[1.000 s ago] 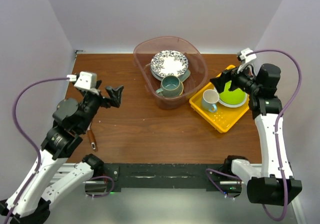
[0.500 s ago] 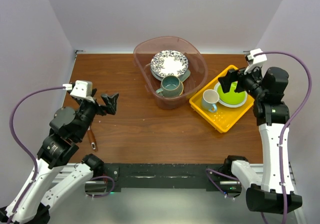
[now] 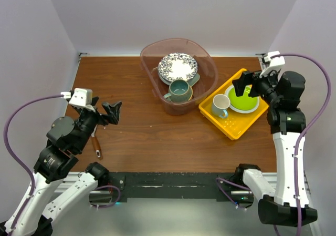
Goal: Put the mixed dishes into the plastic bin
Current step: Reset both arms
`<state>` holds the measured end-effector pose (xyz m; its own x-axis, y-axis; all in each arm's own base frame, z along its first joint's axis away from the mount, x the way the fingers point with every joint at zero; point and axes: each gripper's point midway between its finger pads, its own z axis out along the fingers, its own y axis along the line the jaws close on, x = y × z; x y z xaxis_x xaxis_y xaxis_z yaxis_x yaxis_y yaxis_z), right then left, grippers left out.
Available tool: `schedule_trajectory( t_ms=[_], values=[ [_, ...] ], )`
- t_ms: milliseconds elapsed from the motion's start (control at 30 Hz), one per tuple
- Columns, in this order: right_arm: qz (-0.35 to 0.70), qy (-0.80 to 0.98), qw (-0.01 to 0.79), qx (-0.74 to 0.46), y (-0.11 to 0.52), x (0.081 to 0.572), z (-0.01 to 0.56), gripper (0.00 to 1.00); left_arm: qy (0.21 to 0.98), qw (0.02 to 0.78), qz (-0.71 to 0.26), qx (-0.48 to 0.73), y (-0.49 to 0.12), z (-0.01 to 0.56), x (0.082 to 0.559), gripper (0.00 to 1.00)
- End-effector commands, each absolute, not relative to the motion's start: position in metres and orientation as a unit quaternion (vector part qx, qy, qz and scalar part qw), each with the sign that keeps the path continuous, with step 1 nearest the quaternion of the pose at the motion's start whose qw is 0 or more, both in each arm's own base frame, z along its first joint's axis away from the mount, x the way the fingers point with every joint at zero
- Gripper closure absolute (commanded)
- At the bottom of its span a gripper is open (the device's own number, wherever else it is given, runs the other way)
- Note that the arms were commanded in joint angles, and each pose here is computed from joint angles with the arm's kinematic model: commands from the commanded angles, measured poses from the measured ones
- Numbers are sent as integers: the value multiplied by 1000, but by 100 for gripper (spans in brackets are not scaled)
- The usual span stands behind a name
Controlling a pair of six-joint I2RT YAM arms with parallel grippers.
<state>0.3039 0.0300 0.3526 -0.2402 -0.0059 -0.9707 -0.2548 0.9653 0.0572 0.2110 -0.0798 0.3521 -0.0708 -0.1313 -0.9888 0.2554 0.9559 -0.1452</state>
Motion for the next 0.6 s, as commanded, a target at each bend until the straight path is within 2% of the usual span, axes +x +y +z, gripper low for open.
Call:
schedule_trajectory(
  t_ms=[0, 567],
  values=[
    [89, 763, 637, -67, 24, 298, 380, 2, 701, 696, -153, 25, -74, 371, 206, 0],
    [90, 756, 645, -70, 26, 299, 390, 2, 703, 694, -155, 23, -75, 365, 207, 0]
  ],
)
